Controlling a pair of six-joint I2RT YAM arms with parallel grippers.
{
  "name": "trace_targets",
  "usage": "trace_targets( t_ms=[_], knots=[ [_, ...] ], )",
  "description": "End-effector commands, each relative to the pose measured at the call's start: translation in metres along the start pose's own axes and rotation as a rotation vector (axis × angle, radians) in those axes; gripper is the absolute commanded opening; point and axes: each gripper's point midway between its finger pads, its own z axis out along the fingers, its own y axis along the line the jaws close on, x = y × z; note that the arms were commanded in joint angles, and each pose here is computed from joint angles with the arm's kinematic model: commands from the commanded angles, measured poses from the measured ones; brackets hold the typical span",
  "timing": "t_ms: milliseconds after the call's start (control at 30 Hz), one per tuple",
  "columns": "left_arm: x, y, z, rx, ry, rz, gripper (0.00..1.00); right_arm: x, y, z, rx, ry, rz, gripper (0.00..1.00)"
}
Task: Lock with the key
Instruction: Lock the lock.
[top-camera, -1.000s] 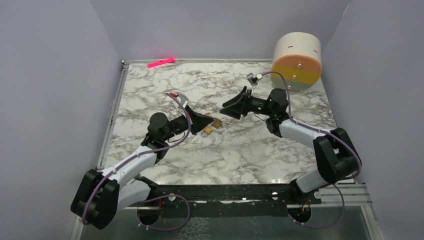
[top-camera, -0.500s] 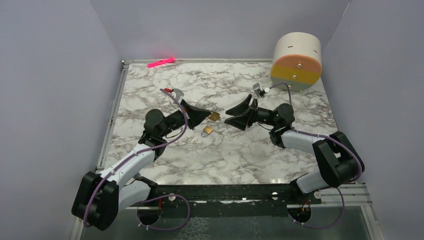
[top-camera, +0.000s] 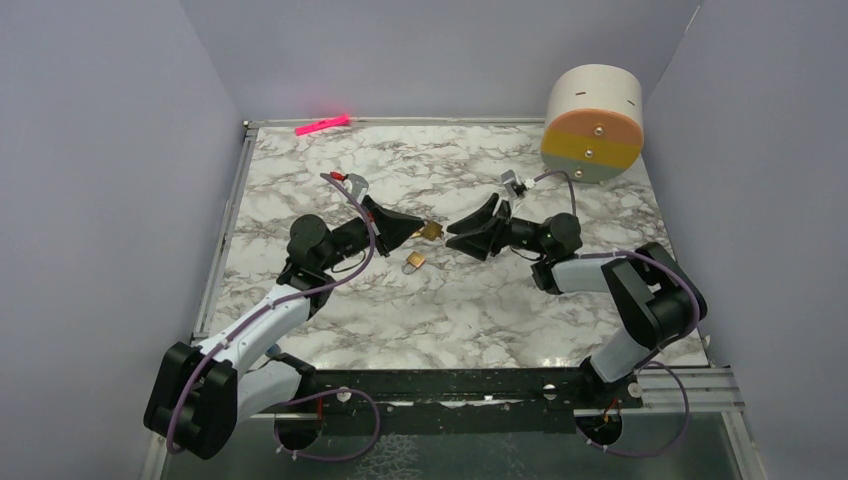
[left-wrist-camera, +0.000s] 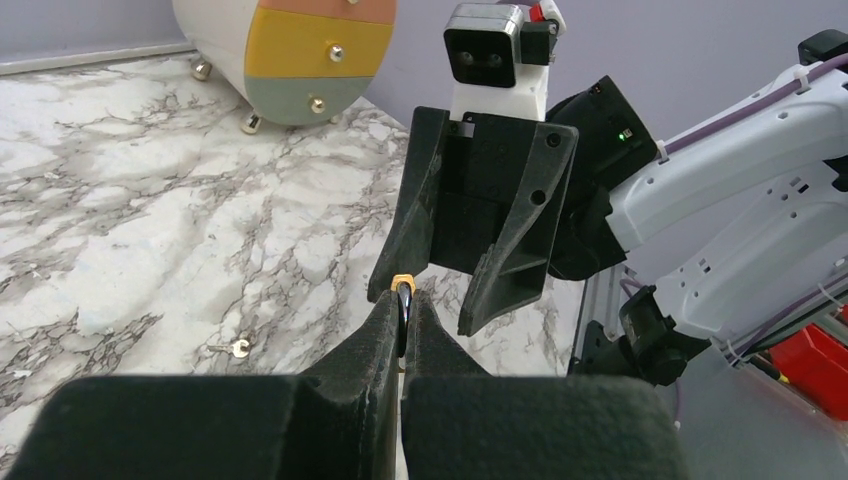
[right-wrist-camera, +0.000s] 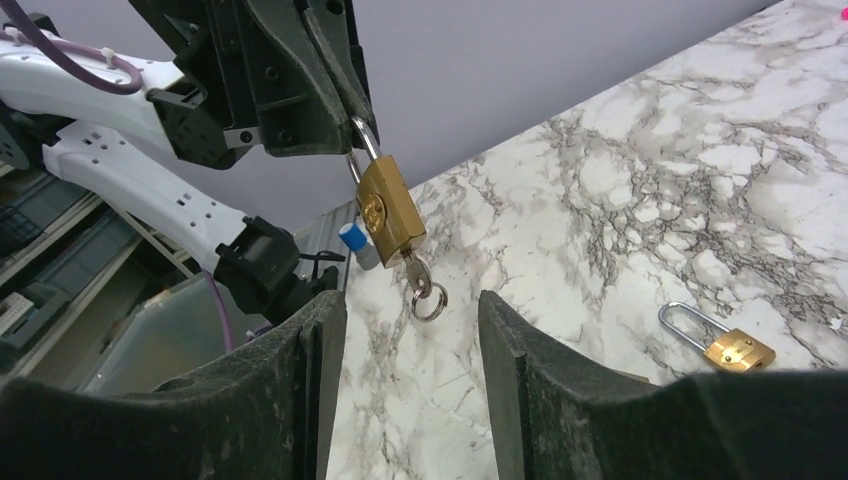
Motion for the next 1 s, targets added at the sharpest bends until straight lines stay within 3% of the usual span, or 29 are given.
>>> trace_targets(
  t_ms=[0,667,967],
  knots=[
    [-0.017,-0.011,0.005,0.049,-0.031,0.032,0.00,-0.016,0.016,0.010,-0.090,-0.033,-0.089,0.53],
    [-0.015,-0.007,0.005,0.037,-0.029,0.031,0.00,-0.006,0.012,0.014,-0.098,0.002,-0.050,0.31],
    [-0.014,-0.006,0.004,0.033,-0.028,0.033,0.00,-0.005,0.010,0.015,-0.095,0.018,-0.036,0.13]
  ],
)
